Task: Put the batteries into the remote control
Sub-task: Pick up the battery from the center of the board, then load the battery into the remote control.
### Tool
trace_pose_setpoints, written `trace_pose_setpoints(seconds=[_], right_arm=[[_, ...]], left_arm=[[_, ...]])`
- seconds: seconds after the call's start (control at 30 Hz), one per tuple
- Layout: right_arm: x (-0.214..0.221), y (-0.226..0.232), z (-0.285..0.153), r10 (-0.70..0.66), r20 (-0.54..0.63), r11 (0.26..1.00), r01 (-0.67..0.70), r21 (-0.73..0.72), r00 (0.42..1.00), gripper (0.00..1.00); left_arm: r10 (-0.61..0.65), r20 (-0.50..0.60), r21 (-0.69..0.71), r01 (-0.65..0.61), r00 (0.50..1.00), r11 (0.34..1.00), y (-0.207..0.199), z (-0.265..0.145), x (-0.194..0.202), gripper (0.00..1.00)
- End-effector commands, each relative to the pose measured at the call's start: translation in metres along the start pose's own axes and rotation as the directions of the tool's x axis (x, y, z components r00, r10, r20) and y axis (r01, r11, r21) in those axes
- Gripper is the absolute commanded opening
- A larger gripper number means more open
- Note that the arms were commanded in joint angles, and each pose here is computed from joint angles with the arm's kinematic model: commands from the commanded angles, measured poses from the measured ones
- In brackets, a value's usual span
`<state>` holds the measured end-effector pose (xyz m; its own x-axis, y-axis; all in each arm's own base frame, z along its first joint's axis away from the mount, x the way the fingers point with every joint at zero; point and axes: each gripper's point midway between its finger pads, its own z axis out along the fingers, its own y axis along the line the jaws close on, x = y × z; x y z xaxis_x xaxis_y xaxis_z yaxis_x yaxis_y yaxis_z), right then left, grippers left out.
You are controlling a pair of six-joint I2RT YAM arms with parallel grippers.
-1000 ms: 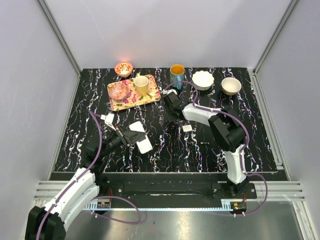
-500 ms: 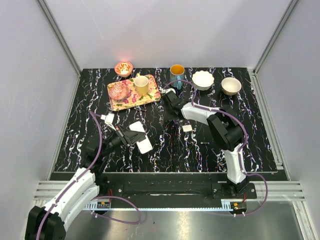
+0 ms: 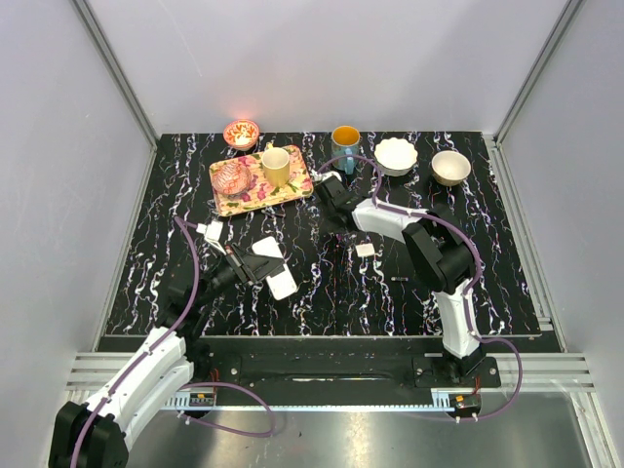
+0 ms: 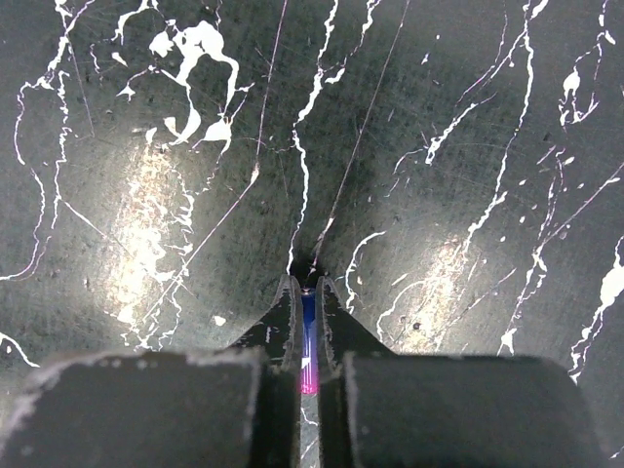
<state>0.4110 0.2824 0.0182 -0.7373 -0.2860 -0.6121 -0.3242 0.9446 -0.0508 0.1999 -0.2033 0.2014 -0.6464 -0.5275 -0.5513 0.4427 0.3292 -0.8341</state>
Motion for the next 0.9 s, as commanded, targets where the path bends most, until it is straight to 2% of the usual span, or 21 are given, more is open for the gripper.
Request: trace_pose_setpoints(seconds=[0.0, 0.1, 0.13, 0.17, 0.2, 0.23, 0.27, 0.3, 0.33, 0.37, 0.5, 0.63, 0.67, 0.8, 0.87], right_arm=[[0.030, -0.003, 0.003, -0.011, -0.095, 1.000, 0.012, 0.006, 0.995, 0.00], [0.024, -0.009, -0.010, 0.025, -0.068, 0.999, -0.023, 0.029, 0.997, 0.00], [0.005, -0.011, -0.028, 0.064, -0.009, 0.997, -0.064, 0.030, 0.998, 0.00], [0.011, -0.014, -0.036, 0.081, -0.002, 0.996, -0.081, 0.030, 0.997, 0.00], [-0.001, -0.012, -0.048, 0.128, 0.059, 0.992, -0.128, 0.003, 0.990, 0.00], [-0.024, -0.010, -0.084, 0.164, 0.148, 0.986, -0.156, -0.061, 0.975, 0.00], [-0.007, -0.010, -0.094, 0.162, 0.150, 0.985, -0.152, -0.078, 0.975, 0.00], [-0.011, -0.009, -0.109, 0.176, 0.191, 0.982, -0.158, -0.103, 0.966, 0.00], [-0.027, -0.008, -0.145, 0.197, 0.268, 0.974, -0.159, -0.160, 0.943, 0.00], [-0.016, -0.007, -0.155, 0.185, 0.263, 0.974, -0.142, -0.175, 0.947, 0.00], [-0.013, 0.008, -0.231, 0.090, 0.355, 0.961, 0.012, -0.276, 0.930, 0.00], [-0.024, 0.020, -0.311, 0.040, 0.490, 0.930, 0.147, -0.338, 0.871, 0.00], [-0.031, 0.024, -0.328, 0.034, 0.522, 0.921, 0.176, -0.347, 0.852, 0.00], [-0.025, 0.055, -0.371, -0.128, 0.635, 0.853, 0.412, -0.322, 0.762, 0.00], [-0.019, 0.071, -0.380, -0.186, 0.655, 0.825, 0.478, -0.300, 0.732, 0.00]], left_arm=[[0.032, 0.025, 0.064, -0.034, 0.999, 0.997, -0.016, 0.000, -0.008, 0.00], [0.033, 0.026, 0.068, -0.035, 0.999, 0.997, -0.016, 0.001, -0.009, 0.00], [0.032, 0.024, 0.071, -0.033, 0.999, 0.997, -0.017, 0.002, -0.009, 0.00], [0.030, 0.022, 0.073, -0.032, 0.999, 0.997, -0.017, 0.002, -0.009, 0.00], [0.027, 0.019, 0.076, -0.028, 0.999, 0.997, -0.018, 0.003, -0.010, 0.00], [0.015, 0.021, 0.083, -0.016, 1.000, 0.996, -0.019, 0.006, -0.011, 0.00], [0.010, 0.013, 0.097, -0.011, 1.000, 0.995, -0.022, 0.007, -0.011, 0.00], [0.007, 0.009, 0.109, -0.008, 1.000, 0.994, -0.024, 0.008, -0.012, 0.00], [-0.004, 0.005, 0.128, 0.003, 1.000, 0.992, -0.028, 0.012, -0.015, 0.00], [-0.007, -0.019, 0.142, 0.010, 1.000, 0.990, -0.030, 0.014, -0.013, 0.00], [-0.011, -0.090, 0.190, 0.028, 0.996, 0.981, -0.045, 0.028, -0.018, 0.00], [0.009, -0.166, 0.326, 0.046, 0.986, 0.944, -0.071, 0.042, -0.027, 0.00], [-0.011, -0.218, 0.351, 0.089, 0.976, 0.932, -0.078, 0.042, -0.024, 0.00], [-0.040, -0.324, 0.418, 0.181, 0.945, 0.890, -0.097, 0.056, -0.033, 0.00], [-0.063, -0.366, 0.441, 0.233, 0.928, 0.867, -0.100, 0.059, -0.031, 0.00]])
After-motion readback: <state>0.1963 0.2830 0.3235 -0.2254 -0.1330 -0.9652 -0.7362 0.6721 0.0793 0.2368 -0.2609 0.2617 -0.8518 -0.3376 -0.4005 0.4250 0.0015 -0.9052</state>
